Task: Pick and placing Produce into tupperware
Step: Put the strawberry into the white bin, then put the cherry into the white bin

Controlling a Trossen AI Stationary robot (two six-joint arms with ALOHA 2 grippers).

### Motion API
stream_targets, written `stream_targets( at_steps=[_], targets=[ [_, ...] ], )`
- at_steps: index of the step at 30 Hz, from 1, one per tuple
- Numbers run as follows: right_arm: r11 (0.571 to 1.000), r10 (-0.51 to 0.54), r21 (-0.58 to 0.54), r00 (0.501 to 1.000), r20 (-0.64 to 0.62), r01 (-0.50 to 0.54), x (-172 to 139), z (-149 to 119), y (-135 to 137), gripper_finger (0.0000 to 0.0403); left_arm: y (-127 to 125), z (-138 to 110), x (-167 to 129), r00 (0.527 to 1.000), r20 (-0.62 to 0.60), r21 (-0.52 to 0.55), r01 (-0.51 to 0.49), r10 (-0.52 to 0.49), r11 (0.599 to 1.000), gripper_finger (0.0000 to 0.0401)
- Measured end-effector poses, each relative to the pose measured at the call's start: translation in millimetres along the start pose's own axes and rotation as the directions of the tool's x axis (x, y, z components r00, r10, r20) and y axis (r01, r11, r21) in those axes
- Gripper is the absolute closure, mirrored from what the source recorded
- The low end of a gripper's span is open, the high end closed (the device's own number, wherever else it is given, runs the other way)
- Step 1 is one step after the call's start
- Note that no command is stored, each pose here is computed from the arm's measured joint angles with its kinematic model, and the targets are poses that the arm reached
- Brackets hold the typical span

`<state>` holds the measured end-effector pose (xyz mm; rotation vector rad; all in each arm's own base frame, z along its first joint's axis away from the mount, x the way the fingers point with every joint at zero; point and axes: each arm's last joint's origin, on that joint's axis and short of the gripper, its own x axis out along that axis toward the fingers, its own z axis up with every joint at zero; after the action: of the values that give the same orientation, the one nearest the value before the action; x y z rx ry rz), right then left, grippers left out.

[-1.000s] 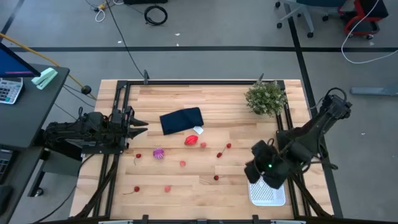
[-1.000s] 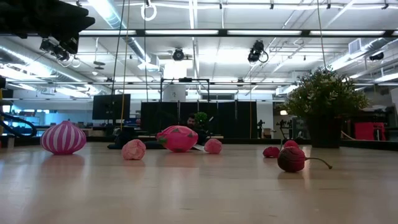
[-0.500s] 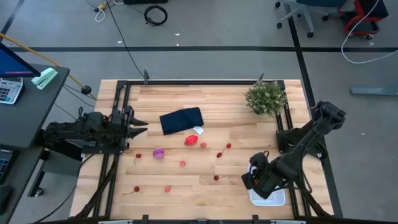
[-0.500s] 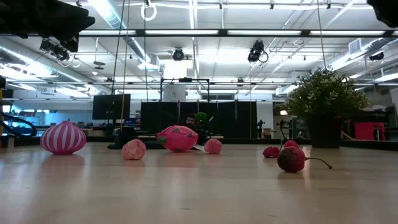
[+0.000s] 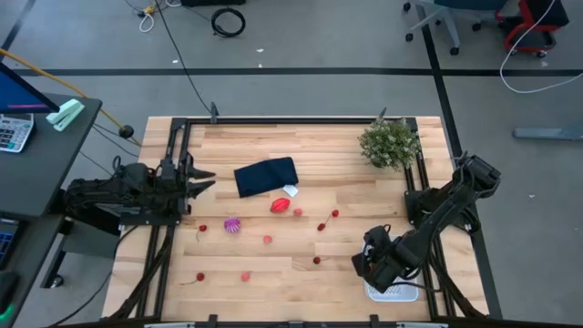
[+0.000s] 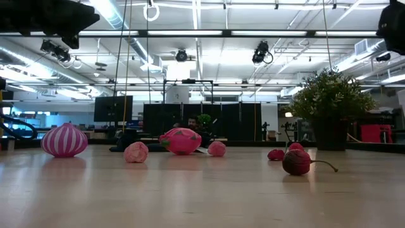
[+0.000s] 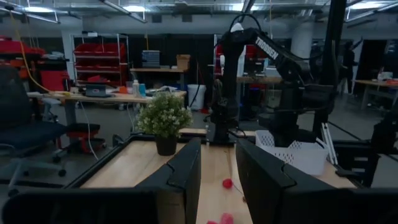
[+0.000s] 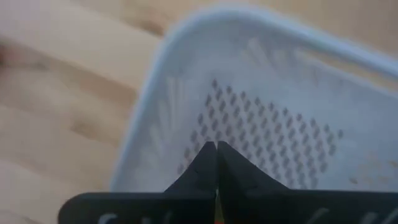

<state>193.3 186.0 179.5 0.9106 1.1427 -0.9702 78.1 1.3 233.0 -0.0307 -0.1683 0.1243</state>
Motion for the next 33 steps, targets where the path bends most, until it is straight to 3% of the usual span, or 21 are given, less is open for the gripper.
stream_targets(
  at_steps=[4,13,21,33],
  targets=[
    [0.999,0.033,0.042,0.999,0.042,-0.035,0.6,3.6,3.2,0.0390,0.0,2.1,0.0,1.000,0.022,-0.003,0.000,0.000,1.000,0.0294],
    [0.998,0.011,0.064,0.998,-0.066,-0.007,2.9,11.8,10.3,0.0318,0.0,2.3,0.0,1.000,0.024,-0.003,0.000,0.000,1.000,0.0294],
    [0.997,-0.010,0.070,0.966,-0.258,0.029,-13.1,5.1,7.7,0.0302,0.0,2.3,0.0,1.000,0.024,-0.003,0.000,0.000,1.000,0.0294],
    [0.983,0.177,0.107,0.943,-0.280,-0.152,-59.4,12.9,12.6,0.0305,0.0,2.3,0.0,1.000,0.024,-0.004,0.000,0.000,1.000,0.0294]
  ],
)
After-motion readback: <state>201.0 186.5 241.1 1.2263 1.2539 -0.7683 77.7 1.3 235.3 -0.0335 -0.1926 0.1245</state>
